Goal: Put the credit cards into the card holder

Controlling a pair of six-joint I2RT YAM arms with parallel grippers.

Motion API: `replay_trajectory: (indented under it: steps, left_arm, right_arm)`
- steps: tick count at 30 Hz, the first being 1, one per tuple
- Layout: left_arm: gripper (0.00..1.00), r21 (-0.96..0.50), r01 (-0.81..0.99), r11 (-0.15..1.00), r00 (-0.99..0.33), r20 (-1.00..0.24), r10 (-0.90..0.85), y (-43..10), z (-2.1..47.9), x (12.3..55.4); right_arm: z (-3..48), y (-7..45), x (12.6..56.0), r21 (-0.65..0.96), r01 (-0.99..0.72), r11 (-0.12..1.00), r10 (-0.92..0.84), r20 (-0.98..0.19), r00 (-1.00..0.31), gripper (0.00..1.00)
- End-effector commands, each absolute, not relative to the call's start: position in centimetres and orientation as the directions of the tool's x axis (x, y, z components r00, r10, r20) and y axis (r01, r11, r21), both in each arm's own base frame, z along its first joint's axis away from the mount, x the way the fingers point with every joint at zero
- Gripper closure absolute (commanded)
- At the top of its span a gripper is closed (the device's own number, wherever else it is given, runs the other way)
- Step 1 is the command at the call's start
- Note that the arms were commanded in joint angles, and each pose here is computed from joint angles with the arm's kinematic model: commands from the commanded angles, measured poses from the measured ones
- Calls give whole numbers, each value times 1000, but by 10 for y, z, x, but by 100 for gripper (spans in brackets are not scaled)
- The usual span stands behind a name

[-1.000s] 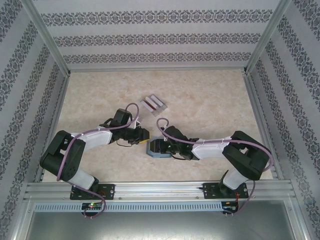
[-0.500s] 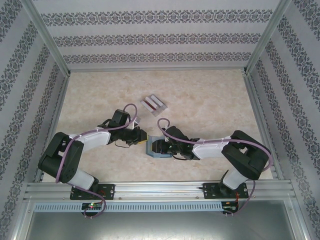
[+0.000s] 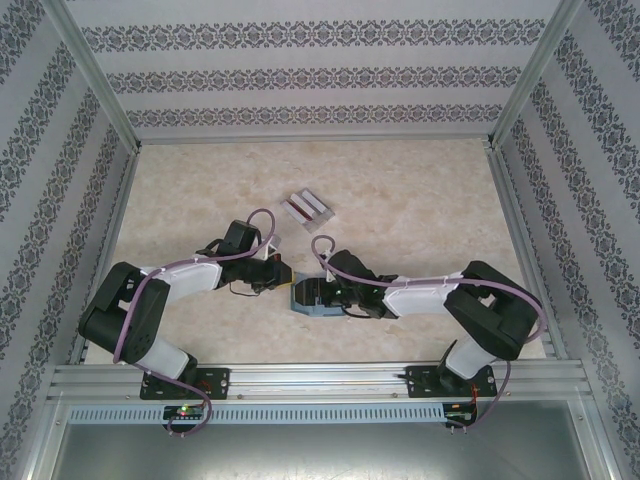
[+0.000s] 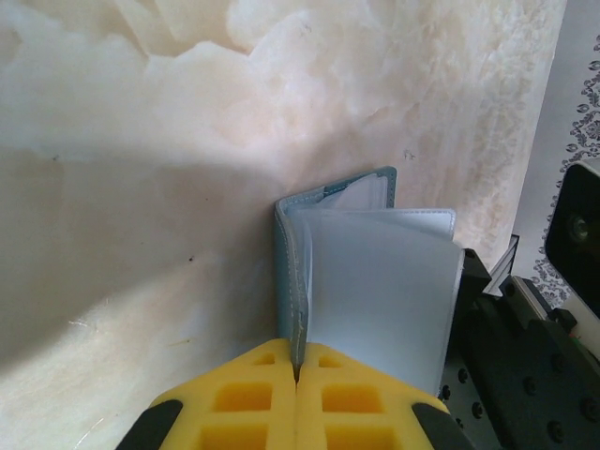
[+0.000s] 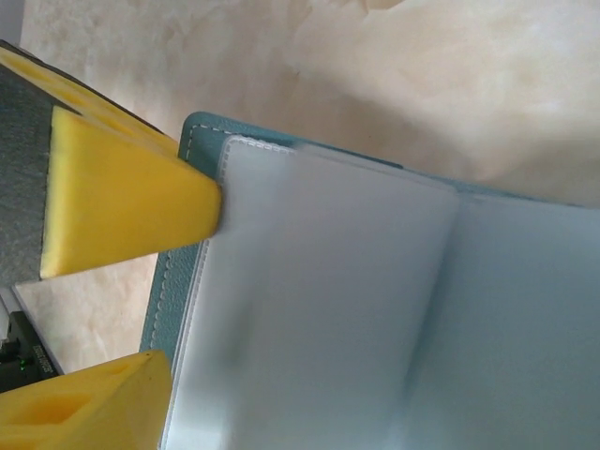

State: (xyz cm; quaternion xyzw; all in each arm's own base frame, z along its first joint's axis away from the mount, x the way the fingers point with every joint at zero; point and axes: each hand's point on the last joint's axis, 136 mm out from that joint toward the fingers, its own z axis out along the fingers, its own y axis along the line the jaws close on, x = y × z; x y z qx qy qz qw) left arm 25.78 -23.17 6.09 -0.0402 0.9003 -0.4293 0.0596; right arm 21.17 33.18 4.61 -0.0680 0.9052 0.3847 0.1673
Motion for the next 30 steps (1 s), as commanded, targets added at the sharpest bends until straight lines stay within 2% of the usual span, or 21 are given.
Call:
replay_trajectory:
  steps: [1, 3, 6, 11, 17, 24, 25, 27, 30]
  left_arm:
    - [100, -794, -26, 607, -989, -69, -132, -232, 62, 257]
    - [100, -792, -27, 610, -989, -67, -131, -232, 61, 257]
    - [100, -788, -31, 615, -989, -66, -134, -231, 60, 257]
    - [100, -772, -29, 635, -989, -72, -132, -228, 57, 256]
    - [100, -755, -36, 654, -989, -67, -131, -225, 51, 257]
    - [100, -742, -47, 669, -990, -55, -131, -224, 45, 257]
    - [100, -739, -50, 672, -990, -53, -133, -223, 45, 257]
    - [100, -739, -56, 672, -989, -50, -137, -223, 43, 256]
    - [100, -741, -56, 669, -990, -46, -133, -224, 43, 257]
  right_arm:
    - [34, 338, 205, 646, -267, 715, -51, -334, -941, 24]
    - [31, 338, 206, 633, -264, 727, -56, -328, -943, 27]
    - [29, 333, 209, 624, -243, 742, -38, -323, -946, 41]
    - [30, 329, 210, 627, -236, 742, -25, -326, -945, 51]
    - [36, 325, 210, 641, -246, 727, -8, -350, -937, 46]
    - [43, 317, 210, 653, -248, 716, 29, -382, -924, 47]
    - [44, 316, 210, 654, -245, 716, 34, -383, -923, 48]
    - [44, 316, 209, 656, -251, 712, 29, -384, -923, 59]
    - [38, 313, 209, 641, -238, 730, 22, -370, -929, 61]
